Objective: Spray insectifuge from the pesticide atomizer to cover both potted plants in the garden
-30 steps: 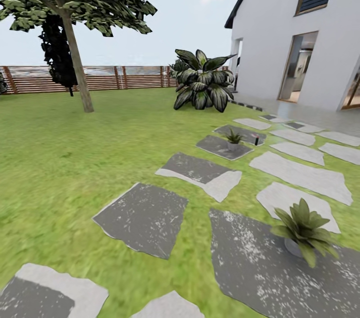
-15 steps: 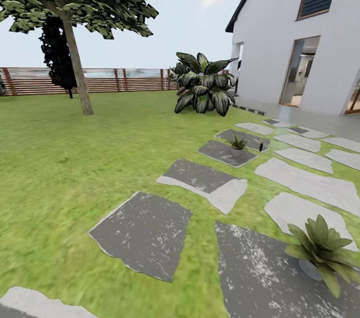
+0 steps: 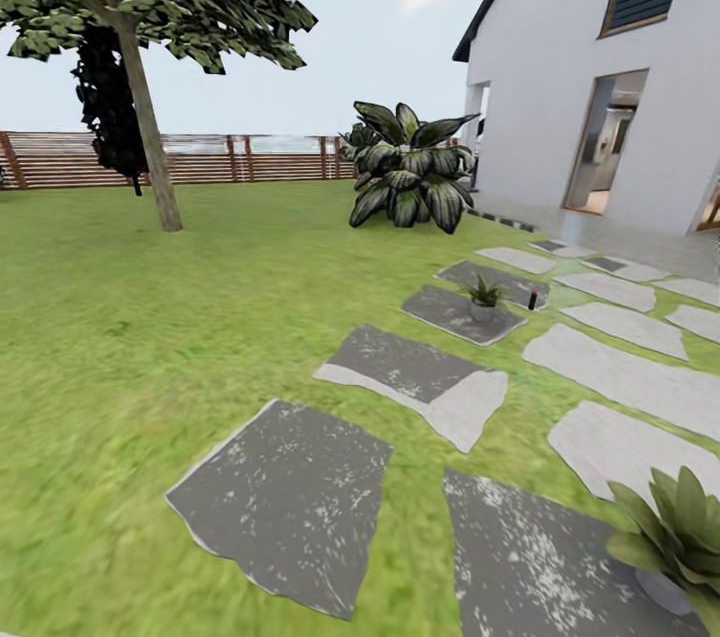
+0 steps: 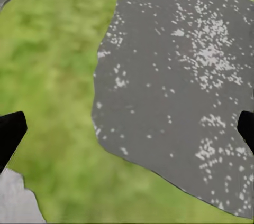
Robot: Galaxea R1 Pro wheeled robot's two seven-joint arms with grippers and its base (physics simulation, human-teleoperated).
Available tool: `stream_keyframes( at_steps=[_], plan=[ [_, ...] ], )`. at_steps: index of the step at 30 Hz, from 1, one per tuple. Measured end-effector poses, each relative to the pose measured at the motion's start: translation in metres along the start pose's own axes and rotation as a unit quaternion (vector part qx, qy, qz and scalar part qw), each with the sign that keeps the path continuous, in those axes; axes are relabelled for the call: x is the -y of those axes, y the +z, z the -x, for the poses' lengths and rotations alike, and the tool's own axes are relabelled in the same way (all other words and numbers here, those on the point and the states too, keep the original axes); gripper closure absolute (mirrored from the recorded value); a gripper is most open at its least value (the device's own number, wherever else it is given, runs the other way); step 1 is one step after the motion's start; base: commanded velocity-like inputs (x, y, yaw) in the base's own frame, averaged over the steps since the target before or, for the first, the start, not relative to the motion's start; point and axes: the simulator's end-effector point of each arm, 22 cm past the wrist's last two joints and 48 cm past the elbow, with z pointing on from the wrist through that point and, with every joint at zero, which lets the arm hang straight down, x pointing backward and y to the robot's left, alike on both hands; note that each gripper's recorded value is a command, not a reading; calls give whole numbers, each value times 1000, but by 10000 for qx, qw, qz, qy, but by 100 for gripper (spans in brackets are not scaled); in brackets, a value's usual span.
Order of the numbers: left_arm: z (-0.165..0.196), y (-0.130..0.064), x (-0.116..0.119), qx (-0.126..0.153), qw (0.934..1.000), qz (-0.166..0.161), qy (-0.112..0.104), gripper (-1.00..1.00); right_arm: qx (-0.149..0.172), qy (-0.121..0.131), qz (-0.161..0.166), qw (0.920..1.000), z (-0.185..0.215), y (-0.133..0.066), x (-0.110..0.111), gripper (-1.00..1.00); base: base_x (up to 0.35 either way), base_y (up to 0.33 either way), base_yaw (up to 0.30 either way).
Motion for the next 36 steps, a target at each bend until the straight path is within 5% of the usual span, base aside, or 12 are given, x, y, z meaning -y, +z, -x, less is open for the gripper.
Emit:
stream_keyframes(
  at_steps=[28, 36],
  plan=[
    [0, 0, 0, -2, 10000, -2, 3, -100, -10, 0, 1, 10000, 0, 0, 0, -100, 336, 74, -254],
    [0, 0, 0, -1, 10000, -3, 4, -100, -9, 0, 1, 10000, 0, 0, 0, -100, 336, 74, -51]
  ],
)
